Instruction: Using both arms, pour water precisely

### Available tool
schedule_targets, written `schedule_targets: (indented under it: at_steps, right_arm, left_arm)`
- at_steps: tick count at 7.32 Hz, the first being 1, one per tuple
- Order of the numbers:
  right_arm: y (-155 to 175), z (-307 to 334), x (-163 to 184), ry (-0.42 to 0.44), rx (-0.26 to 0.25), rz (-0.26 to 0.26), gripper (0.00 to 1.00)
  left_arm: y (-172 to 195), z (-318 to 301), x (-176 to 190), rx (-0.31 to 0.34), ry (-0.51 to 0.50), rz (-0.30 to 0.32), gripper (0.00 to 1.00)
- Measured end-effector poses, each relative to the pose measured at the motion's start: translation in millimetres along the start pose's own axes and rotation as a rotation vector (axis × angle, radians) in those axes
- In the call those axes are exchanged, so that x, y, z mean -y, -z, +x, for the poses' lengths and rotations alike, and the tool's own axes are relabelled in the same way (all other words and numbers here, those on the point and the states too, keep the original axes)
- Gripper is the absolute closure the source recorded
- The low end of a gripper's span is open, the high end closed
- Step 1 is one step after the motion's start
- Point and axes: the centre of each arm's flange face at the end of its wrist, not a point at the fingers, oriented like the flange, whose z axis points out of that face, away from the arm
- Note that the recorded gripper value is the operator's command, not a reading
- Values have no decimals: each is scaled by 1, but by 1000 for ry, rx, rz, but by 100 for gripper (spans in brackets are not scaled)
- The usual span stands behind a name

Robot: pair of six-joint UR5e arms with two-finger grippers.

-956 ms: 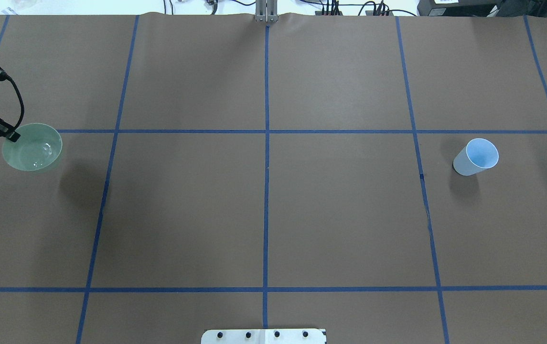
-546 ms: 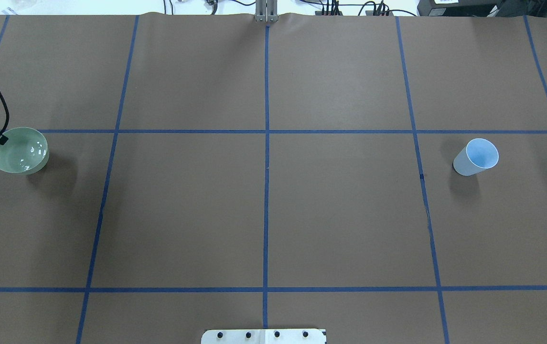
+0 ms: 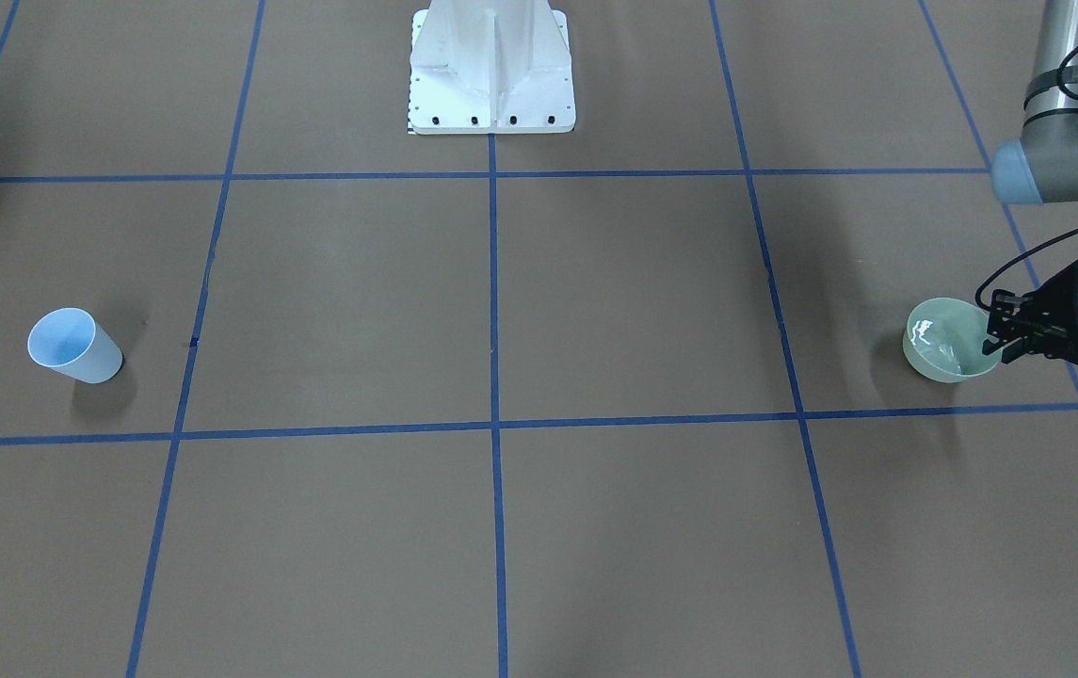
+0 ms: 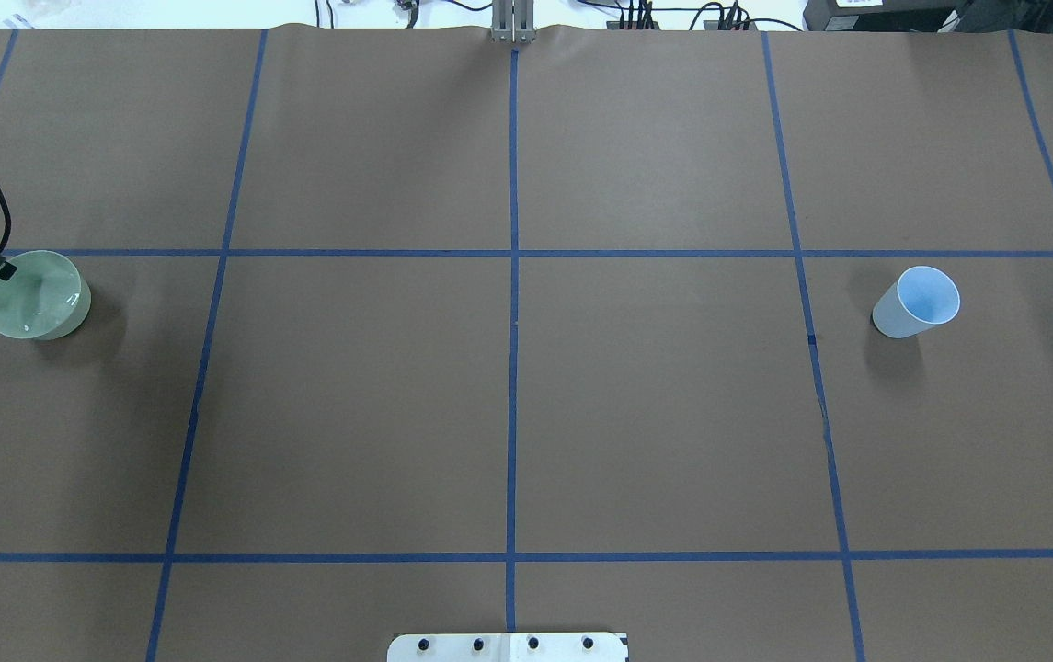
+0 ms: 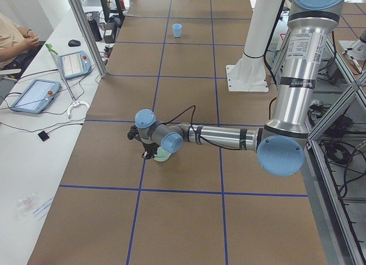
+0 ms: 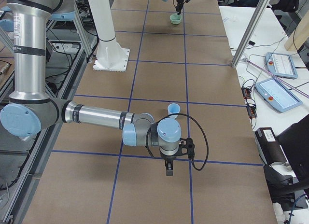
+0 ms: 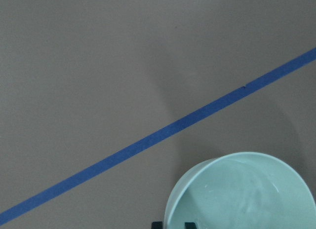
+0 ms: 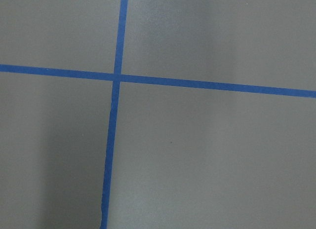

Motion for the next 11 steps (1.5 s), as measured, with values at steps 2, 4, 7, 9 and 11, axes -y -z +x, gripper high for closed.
schedule_targets:
  at_steps: [2,4,7,9,11]
  right_arm:
    - [0,0,0,0,0,0,0]
    - [0,0,-1,0,0,-1,0]
    - [-1,1,-2,0,0,-2,0]
    - [-1,1,-1,-1,0,-2,0]
    - [-2,2,-2,-4,0,-4,0]
  left_arm:
    - [38,-25,4,13,56,46,0]
    - [92,-63,-2,46,135,83,0]
    - [168,-130,-31,96,143,28,0]
    - [191,-155,-52,102,195,16,0]
    - [181,-162,-84,96,245,5,0]
